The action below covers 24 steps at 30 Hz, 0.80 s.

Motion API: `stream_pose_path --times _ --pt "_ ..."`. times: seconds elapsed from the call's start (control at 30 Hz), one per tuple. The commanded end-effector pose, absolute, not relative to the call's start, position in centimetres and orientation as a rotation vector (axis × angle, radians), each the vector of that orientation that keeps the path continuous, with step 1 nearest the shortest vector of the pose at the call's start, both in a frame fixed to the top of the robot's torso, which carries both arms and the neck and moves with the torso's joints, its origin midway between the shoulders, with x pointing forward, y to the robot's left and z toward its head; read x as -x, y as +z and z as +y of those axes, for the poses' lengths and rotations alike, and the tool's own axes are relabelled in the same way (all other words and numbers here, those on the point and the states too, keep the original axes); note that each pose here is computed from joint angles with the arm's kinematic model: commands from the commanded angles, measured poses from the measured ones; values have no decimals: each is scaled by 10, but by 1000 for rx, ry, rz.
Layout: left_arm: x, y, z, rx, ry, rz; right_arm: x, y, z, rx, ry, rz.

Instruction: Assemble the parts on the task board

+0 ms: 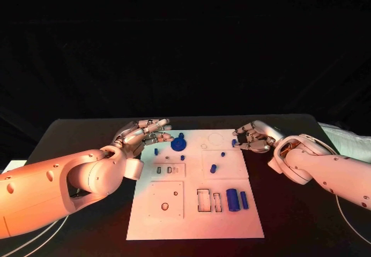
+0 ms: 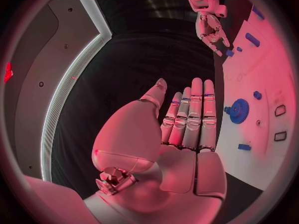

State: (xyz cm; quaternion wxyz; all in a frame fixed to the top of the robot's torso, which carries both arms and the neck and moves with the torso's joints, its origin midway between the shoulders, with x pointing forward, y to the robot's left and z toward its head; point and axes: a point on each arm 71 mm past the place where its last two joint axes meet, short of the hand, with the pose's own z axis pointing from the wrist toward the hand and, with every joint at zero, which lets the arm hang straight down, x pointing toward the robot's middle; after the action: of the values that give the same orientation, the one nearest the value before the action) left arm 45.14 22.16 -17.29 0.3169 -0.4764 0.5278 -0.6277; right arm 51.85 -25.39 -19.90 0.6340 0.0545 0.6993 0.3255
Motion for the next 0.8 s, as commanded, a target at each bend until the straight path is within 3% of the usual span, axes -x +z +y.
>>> stream_pose_path --times 0.03,0.8 --pt "-450 -171 219 1247 -1683 1392 -520 -203 -253 -126 710 1627" --pt "-449 -171 216 1245 -1692 1398 -525 -212 -249 -128 668 1674"
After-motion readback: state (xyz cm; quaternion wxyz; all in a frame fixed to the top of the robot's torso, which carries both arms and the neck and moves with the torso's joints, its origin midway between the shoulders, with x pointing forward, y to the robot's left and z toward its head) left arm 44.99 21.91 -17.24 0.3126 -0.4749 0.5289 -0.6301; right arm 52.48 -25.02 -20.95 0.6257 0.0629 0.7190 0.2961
